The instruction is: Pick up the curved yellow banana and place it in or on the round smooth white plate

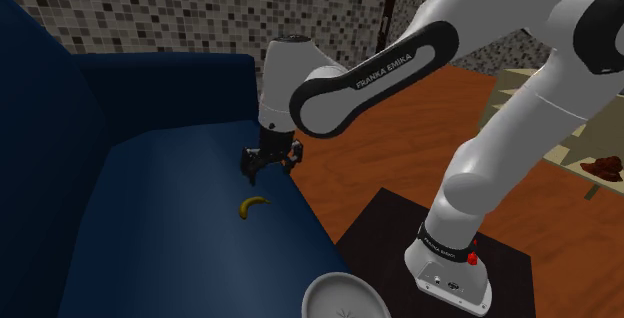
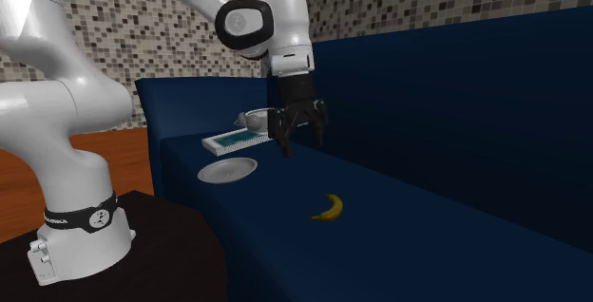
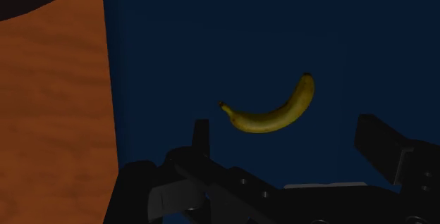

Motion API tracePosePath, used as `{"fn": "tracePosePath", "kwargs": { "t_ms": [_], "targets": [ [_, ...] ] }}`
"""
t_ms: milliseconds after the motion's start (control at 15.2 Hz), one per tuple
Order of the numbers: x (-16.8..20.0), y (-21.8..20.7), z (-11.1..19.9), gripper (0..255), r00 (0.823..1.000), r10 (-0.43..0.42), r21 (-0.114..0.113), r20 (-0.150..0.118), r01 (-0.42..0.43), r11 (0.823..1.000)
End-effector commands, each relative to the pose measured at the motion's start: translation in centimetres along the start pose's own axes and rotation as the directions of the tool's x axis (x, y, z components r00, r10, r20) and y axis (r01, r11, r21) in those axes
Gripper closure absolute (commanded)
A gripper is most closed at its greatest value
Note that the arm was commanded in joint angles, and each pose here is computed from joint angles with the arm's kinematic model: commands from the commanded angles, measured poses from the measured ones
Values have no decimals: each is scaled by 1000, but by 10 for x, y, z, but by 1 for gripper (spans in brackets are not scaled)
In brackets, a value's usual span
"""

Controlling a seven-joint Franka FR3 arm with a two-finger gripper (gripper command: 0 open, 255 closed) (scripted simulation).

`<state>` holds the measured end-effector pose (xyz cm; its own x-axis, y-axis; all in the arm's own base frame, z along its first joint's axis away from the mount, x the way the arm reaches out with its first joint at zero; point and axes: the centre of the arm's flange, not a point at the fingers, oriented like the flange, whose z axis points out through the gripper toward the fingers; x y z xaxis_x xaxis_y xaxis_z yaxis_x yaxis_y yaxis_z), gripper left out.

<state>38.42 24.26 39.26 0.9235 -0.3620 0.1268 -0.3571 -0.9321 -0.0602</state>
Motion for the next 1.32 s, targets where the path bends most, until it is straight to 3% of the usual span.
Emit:
{"fn": "tracePosePath", "kwargs": {
  "t_ms": [0, 264, 726, 1254],
  "targets": [
    [1, -24, 17, 0, 999, 29, 2, -14, -29, 1000],
    [6, -58, 45, 0, 997, 72, -2, -38, -72, 997],
    [7, -58, 85, 0, 997, 72, -2, -38, -72, 997],
    [7, -58, 85, 0, 997, 72, -2, -38, -72, 997]
  ]
}}
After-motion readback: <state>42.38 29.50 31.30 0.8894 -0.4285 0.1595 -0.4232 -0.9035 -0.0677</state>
